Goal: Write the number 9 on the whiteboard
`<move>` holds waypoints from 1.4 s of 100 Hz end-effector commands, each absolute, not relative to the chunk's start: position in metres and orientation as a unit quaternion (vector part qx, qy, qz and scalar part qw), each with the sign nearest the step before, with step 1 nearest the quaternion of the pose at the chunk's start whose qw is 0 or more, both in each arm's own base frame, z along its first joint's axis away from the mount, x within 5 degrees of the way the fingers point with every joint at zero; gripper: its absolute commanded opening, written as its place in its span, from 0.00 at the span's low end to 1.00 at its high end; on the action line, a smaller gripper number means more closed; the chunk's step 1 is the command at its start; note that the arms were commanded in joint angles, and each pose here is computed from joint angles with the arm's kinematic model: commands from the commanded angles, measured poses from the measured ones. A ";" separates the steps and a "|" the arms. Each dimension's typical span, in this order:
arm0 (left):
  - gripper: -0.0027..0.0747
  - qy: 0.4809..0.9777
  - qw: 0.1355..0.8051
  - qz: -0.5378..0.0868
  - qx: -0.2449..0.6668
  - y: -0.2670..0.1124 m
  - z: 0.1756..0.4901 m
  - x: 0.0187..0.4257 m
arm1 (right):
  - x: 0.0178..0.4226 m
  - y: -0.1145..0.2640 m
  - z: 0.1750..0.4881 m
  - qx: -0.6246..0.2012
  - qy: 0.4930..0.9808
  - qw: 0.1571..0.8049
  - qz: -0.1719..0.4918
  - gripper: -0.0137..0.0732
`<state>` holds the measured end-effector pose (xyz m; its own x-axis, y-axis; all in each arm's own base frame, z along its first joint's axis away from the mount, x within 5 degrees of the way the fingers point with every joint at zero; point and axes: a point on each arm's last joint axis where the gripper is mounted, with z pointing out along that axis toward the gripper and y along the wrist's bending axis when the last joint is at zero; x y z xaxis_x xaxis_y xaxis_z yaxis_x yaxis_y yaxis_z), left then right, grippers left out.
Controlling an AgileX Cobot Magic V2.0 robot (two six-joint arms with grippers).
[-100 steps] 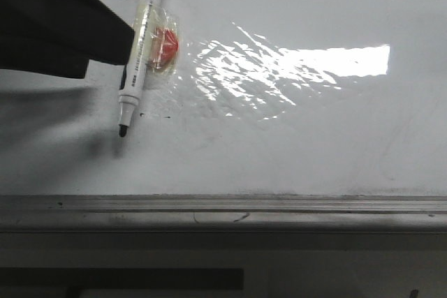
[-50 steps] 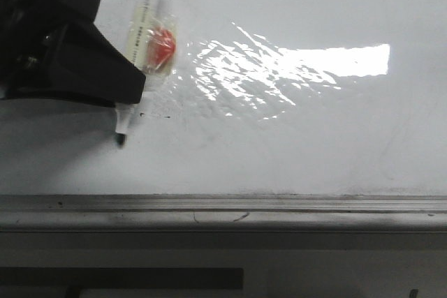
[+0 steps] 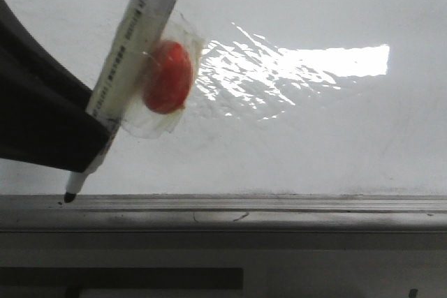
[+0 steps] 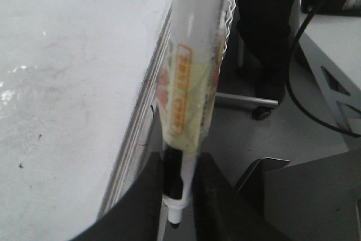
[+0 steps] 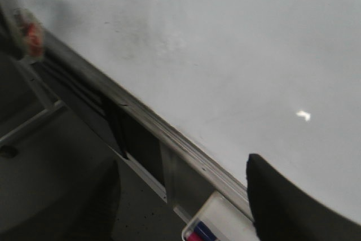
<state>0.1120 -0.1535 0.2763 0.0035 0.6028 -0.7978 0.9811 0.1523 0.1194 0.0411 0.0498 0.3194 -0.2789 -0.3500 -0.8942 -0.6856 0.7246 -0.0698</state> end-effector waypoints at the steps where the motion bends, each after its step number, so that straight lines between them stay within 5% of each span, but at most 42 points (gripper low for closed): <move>1: 0.01 0.631 0.419 -0.243 0.606 -0.156 0.293 0.114 | 0.051 0.058 0.336 -0.359 0.740 0.537 0.186 0.64; 64: 0.01 0.631 0.430 -0.236 0.602 -0.156 0.294 0.116 | 0.098 0.109 0.328 -0.479 0.659 0.493 0.306 0.64; 127: 0.01 0.631 0.430 -0.237 0.601 -0.156 0.294 0.116 | 0.131 0.193 0.313 -0.504 0.656 0.492 0.272 0.64; 140: 0.01 0.633 0.430 -0.241 0.597 -0.156 0.294 0.116 | 0.131 0.195 0.311 -0.498 0.662 0.484 0.281 0.56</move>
<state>0.1143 -0.1534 0.2775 0.0843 0.6085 -0.7891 0.9718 0.1249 0.2001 0.1287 0.1931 0.2945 -0.0419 -0.4455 -0.8943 -0.9440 0.3109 -0.1106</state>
